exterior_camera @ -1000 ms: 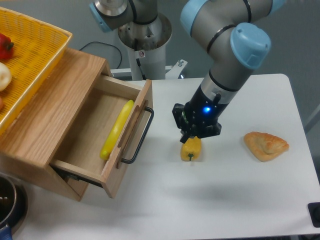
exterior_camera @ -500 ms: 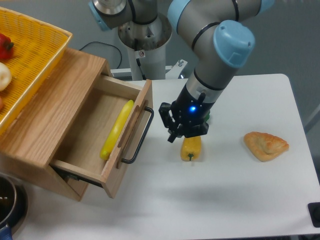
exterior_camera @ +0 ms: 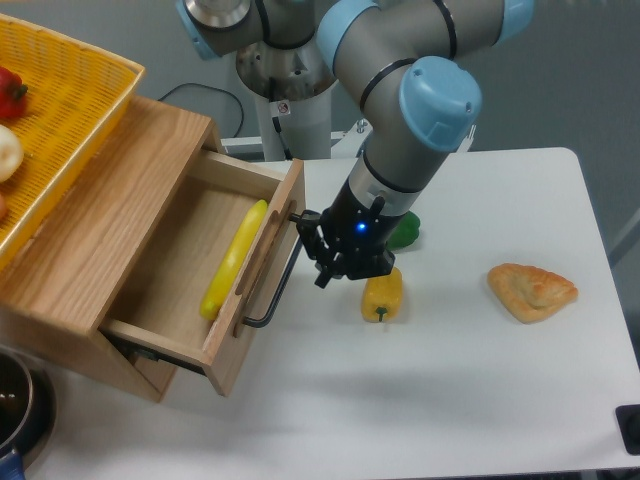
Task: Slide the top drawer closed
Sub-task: 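Lower the gripper against the drawer front beside the black handle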
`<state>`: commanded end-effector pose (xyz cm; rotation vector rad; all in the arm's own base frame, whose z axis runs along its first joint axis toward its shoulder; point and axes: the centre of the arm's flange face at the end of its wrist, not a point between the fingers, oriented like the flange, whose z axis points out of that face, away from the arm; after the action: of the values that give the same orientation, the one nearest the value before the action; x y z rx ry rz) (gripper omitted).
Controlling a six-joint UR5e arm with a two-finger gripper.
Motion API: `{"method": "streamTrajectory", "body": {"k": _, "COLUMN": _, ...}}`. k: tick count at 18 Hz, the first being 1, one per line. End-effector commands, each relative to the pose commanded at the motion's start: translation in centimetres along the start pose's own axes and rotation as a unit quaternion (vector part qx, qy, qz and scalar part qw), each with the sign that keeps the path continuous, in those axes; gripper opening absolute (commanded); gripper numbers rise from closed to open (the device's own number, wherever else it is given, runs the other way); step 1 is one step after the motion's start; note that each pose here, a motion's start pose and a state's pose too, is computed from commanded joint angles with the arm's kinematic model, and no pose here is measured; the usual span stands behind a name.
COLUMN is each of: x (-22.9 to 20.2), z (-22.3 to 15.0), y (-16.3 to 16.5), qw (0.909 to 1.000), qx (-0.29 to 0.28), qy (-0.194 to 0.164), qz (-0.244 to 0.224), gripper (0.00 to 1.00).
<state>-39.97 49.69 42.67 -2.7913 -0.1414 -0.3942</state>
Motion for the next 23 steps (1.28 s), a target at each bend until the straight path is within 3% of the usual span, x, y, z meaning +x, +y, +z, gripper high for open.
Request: {"method": "streamTrajectory", "body": {"k": 23, "x": 4.5, "z": 1.8, "y": -1.7, "qw": 0.9997, "qx": -0.023, "qy": -0.005, "qz": -0.004, "gripper": 0.11}}
